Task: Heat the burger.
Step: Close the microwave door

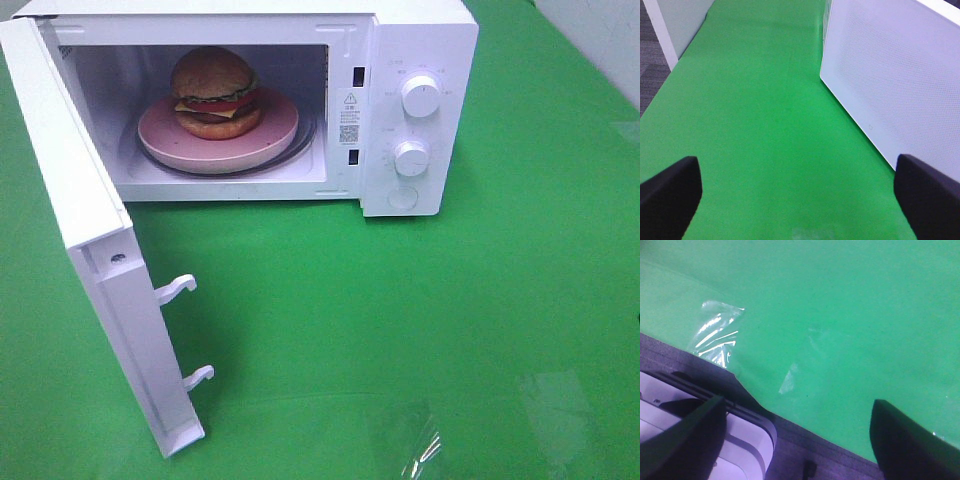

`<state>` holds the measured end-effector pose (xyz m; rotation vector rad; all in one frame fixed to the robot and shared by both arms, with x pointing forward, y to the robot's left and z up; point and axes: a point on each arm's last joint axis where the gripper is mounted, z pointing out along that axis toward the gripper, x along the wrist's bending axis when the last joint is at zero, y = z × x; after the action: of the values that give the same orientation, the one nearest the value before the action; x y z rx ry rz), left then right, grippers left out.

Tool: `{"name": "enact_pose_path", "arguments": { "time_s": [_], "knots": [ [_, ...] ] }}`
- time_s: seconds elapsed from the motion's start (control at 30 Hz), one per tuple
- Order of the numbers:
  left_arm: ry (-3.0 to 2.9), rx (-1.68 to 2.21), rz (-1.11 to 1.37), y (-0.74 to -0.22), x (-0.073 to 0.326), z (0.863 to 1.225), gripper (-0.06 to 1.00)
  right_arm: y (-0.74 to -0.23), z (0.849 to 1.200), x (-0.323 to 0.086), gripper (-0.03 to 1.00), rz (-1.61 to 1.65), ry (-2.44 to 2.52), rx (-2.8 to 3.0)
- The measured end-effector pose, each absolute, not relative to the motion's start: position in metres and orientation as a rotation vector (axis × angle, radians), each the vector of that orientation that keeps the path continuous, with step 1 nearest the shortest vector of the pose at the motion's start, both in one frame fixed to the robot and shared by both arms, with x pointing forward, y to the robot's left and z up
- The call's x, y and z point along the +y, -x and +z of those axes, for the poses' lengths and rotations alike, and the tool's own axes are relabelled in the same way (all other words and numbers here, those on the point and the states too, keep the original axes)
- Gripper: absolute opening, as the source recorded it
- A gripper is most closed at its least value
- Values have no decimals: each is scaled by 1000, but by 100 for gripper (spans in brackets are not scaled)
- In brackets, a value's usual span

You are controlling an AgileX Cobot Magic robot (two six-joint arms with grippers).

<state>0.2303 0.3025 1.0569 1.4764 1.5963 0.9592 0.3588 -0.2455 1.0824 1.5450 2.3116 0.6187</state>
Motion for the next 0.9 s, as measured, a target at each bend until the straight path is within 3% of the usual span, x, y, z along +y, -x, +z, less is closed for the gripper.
{"name": "enact_pose_path", "arguments": {
  "time_s": [0.27, 0.9],
  "knots": [
    [-1476, 1596, 959, -230, 302, 1057, 96, -322, 1091, -263, 76, 764, -1498, 2215],
    [-1476, 1596, 959, -230, 302, 1057, 96, -257, 1057, -297, 76, 996, -1552, 1678]
  ]
}}
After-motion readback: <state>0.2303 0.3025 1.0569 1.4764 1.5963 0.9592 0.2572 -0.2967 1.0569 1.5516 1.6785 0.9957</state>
